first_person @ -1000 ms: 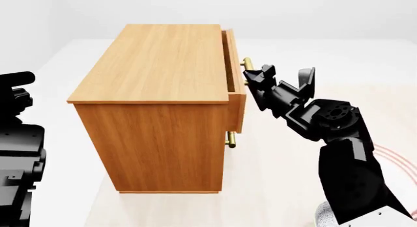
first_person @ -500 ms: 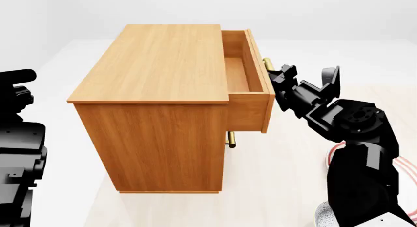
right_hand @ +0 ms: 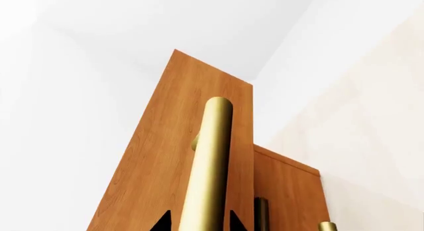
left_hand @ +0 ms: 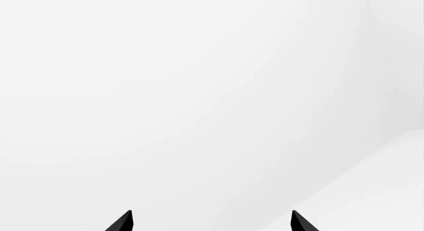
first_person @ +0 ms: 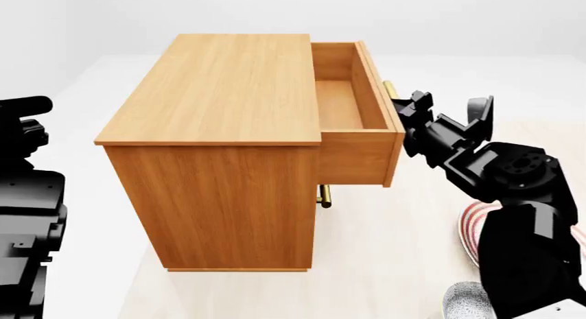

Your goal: Open the top drawer of the cabinet and put the bowl in it.

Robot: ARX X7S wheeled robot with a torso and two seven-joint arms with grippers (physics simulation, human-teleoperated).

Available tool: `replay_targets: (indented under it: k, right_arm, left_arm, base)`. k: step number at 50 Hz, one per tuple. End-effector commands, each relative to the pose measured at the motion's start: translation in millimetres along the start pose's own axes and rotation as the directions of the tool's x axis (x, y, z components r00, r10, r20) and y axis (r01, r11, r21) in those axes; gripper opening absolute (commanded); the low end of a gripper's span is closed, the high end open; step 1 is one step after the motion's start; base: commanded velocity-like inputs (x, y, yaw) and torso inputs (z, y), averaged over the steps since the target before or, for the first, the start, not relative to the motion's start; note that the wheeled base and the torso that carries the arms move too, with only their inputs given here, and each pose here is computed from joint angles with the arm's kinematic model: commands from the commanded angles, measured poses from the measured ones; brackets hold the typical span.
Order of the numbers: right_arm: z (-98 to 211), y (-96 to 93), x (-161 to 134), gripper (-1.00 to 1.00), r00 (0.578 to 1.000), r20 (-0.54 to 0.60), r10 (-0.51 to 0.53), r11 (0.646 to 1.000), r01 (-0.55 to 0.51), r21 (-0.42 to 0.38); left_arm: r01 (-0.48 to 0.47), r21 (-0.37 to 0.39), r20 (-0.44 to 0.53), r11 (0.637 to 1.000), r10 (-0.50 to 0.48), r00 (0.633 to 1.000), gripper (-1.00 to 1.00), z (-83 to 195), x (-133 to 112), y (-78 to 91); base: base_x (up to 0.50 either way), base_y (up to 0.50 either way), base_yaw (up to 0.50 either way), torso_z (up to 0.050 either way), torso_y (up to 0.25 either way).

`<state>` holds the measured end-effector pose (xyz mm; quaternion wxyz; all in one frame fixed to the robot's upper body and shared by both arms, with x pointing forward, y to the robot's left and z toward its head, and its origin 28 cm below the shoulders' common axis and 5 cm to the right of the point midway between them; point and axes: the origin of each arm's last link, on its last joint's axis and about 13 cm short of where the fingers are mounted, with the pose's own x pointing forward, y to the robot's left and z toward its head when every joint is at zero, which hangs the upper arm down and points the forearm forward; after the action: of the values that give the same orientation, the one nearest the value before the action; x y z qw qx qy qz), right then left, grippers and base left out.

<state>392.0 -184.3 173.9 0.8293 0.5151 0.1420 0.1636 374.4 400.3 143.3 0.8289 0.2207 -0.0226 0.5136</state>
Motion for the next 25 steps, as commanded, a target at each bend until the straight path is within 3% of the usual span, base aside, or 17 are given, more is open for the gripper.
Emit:
replay_targets:
  k: [1,15,16,25]
  right_arm:
    - [14.4,1.0,-6.0,-1.00,0.998,0.055,-0.021,0.999,0.023,-0.047]
    - [14.6,2.3,-6.0,-1.00,0.999,0.050,-0.001,0.999,0.004,-0.047]
    - [14.1,2.6,-6.0,1.00,0.999,0.044,0.005,0.999,-0.002,-0.049]
    - [12.1,2.8,-4.7,1.00,0.999,0.029,0.014,0.998,-0.012,-0.062]
  left_arm:
    - [0.002,0.002,0.003,1.000,-0.002,1.000,1.00,0.2,-0.5,-0.6]
    - [0.003,0.003,0.006,1.000,-0.003,1.000,1.00,0.5,-0.3,-0.5]
    - [0.003,0.003,0.006,1.000,-0.003,1.000,1.00,0.4,-0.3,-0.5]
    - [0.002,0.003,0.004,1.000,-0.002,1.000,1.00,-1.1,-0.3,0.1]
  base:
    - [0.00,0.00,0.00,0.000,0.000]
    - [0.00,0.00,0.00,0.000,0.000]
    - [0.00,0.00,0.00,0.000,0.000]
    - [0.00,0.00,0.00,0.000,0.000]
